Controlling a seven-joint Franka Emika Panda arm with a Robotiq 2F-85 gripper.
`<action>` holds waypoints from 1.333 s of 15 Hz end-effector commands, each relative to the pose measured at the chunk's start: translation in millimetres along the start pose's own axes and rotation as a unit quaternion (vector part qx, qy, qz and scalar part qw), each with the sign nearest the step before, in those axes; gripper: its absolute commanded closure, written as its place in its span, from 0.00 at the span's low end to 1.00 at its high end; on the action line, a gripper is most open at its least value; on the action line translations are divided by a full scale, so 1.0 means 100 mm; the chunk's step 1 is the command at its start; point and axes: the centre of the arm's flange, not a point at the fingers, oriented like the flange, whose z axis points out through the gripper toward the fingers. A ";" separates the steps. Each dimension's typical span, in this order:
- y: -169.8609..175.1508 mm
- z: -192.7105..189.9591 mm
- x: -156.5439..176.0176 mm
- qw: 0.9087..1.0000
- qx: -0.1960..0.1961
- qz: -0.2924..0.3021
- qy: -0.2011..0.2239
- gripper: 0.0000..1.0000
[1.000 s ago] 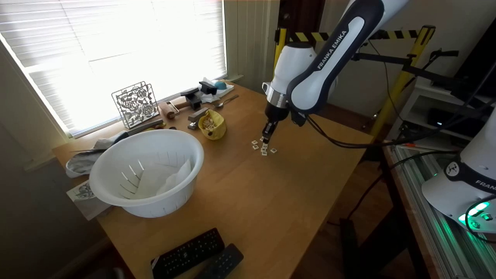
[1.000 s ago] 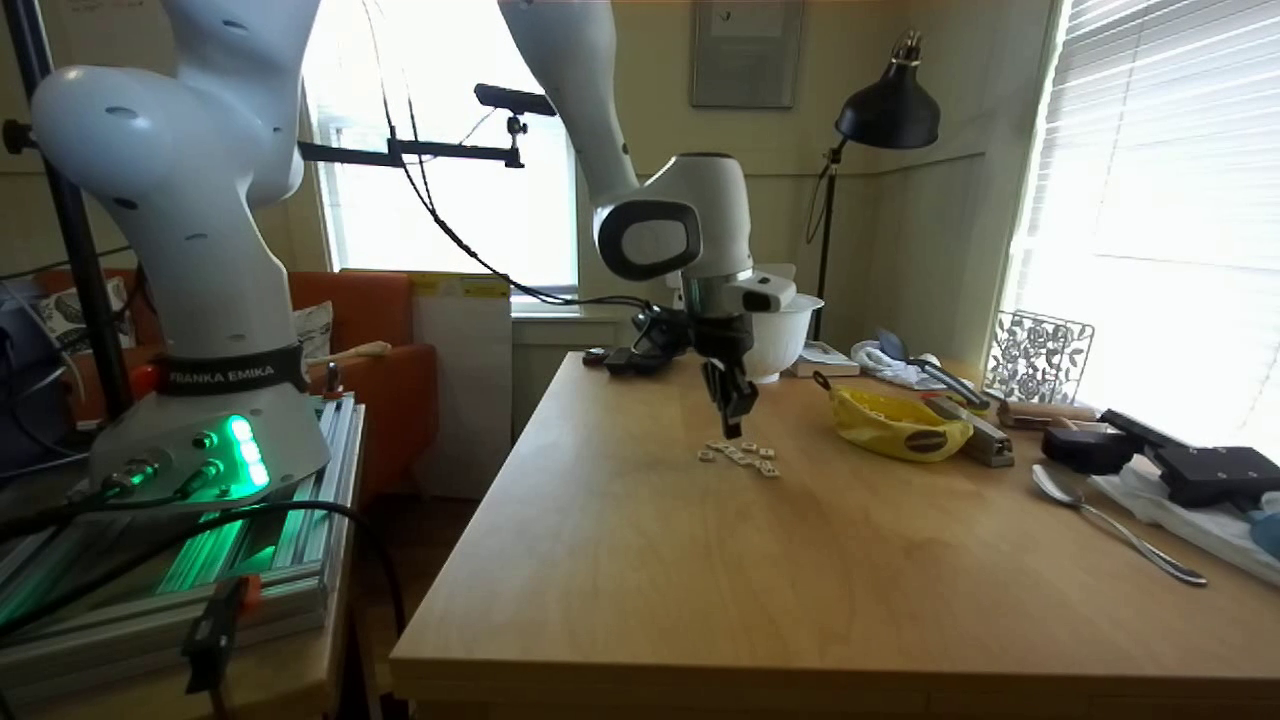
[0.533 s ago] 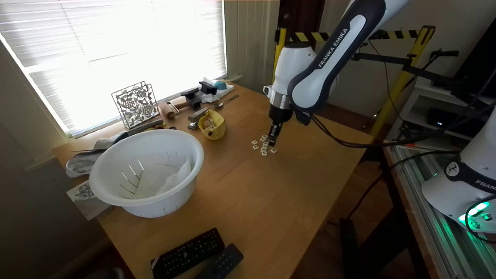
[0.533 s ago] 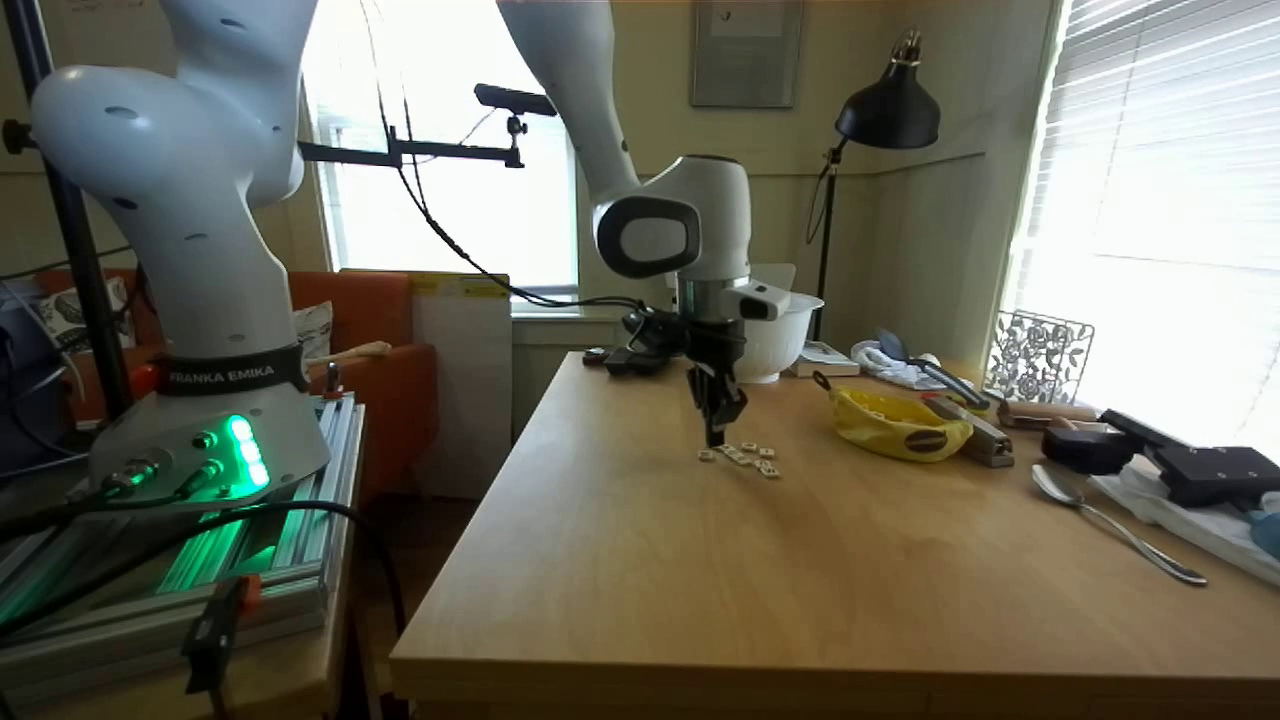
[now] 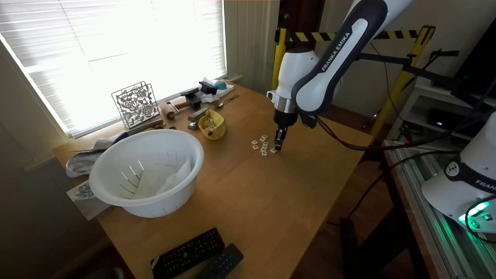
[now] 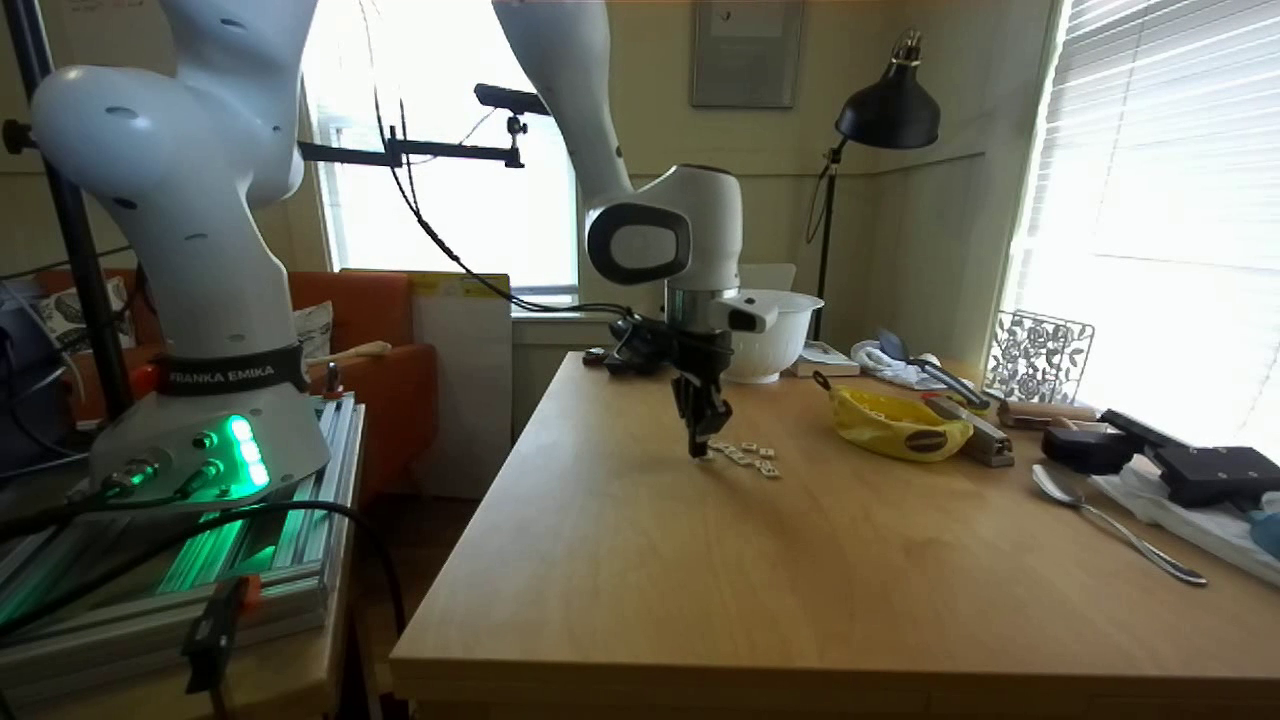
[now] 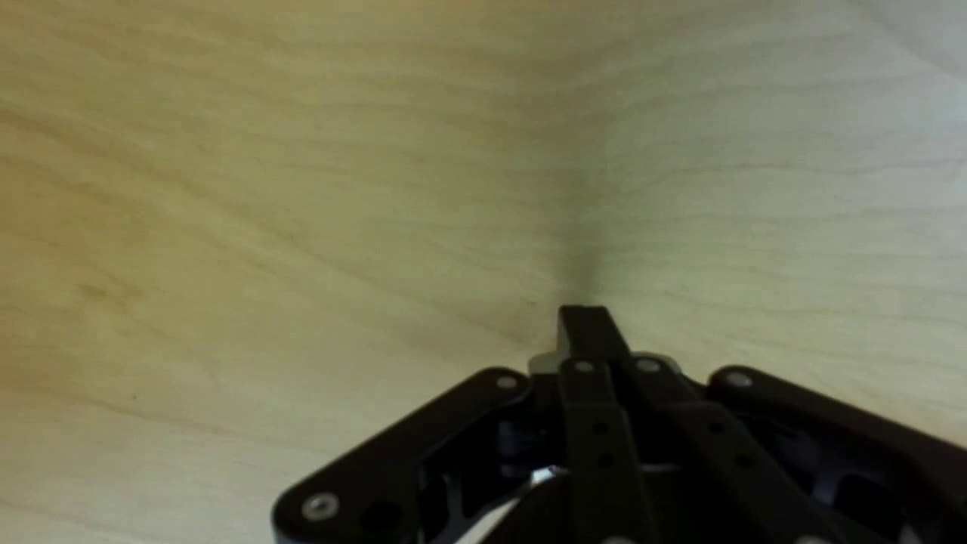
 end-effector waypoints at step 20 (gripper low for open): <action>0.01 -0.05 0.07 0.999 0.019 -0.021 0.020 1.00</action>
